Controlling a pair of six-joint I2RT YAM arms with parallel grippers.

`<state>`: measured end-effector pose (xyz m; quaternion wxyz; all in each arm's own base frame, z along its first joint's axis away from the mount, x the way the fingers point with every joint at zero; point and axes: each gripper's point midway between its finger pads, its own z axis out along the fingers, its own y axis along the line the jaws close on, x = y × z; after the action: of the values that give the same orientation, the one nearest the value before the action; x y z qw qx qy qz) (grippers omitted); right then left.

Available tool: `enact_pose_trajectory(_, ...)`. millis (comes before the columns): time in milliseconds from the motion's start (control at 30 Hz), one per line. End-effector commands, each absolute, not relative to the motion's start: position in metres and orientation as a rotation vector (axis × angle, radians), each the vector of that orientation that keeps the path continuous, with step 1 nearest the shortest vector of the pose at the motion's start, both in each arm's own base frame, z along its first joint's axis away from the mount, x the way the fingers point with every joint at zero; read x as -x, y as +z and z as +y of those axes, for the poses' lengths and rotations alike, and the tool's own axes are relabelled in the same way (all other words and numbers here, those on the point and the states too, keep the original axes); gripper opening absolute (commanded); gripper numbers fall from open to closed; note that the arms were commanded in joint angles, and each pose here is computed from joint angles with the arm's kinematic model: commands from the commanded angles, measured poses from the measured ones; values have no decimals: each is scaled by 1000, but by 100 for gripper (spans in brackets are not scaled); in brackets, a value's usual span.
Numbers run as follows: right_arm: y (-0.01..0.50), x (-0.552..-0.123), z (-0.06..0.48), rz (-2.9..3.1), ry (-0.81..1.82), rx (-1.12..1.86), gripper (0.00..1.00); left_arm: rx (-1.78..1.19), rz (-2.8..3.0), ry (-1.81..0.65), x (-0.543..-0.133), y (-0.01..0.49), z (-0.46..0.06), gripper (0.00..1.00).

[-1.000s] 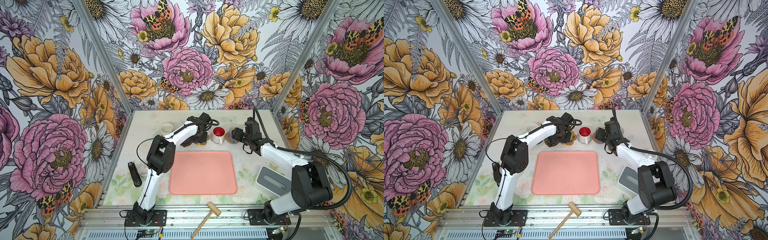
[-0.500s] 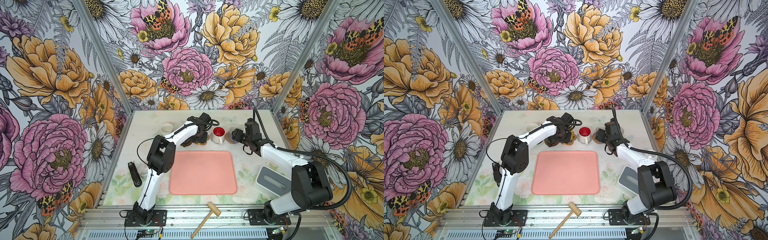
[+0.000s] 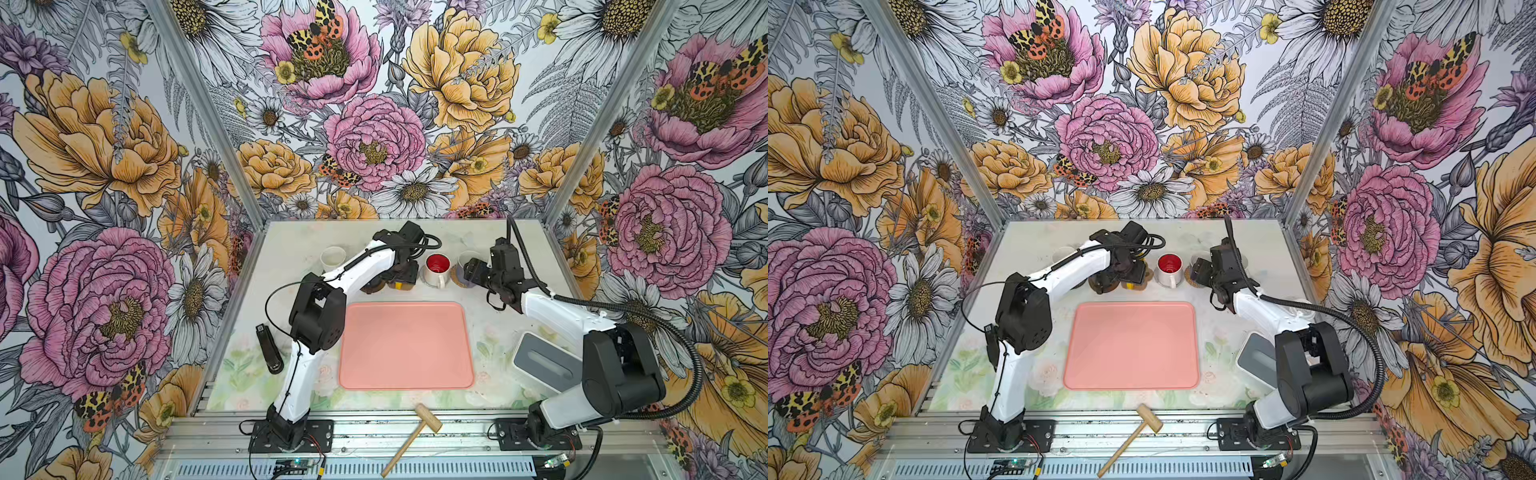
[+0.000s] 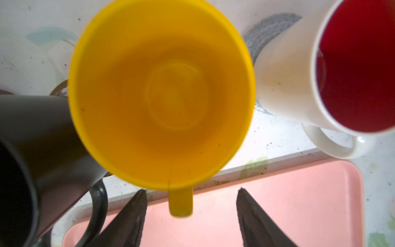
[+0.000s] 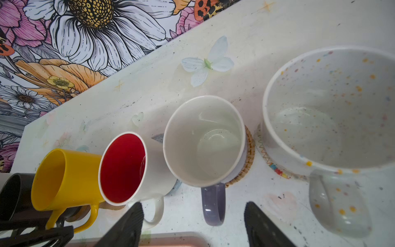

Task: Place cups on coasters
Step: Place the cup on the coaster, then reset both arms

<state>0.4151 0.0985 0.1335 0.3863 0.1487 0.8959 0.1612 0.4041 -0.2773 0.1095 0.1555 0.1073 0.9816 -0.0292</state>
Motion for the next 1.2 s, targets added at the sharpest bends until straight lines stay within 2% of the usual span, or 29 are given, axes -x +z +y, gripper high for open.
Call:
enact_pose_trajectory(0, 149, -418, 98, 2228, 433, -379, 99, -312, 2697, -125, -408, 157, -282, 72)
enact_pose_trajectory(233, 154, -416, 97, 2215, 437, -374, 100, -328, 2603, -100, -399, 195, -276, 85)
enact_pose_trajectory(400, 159, -414, 97, 2203, 437, -359, 99, -325, 2516, -35, -392, 221, -261, 91)
enact_pose_trajectory(667, 176, -402, 82, 2132, 358, -334, 99, -254, 2262, -64, -378, 269, -224, 99)
enact_pose_trajectory(933, 215, -382, 67, 2017, 245, -218, 99, -97, 2136, -13, -374, 269, -149, 99)
enact_pose_trajectory(1167, 209, -351, 48, 1985, 67, -68, 100, 14, 2005, 69, -364, 255, -91, 99)
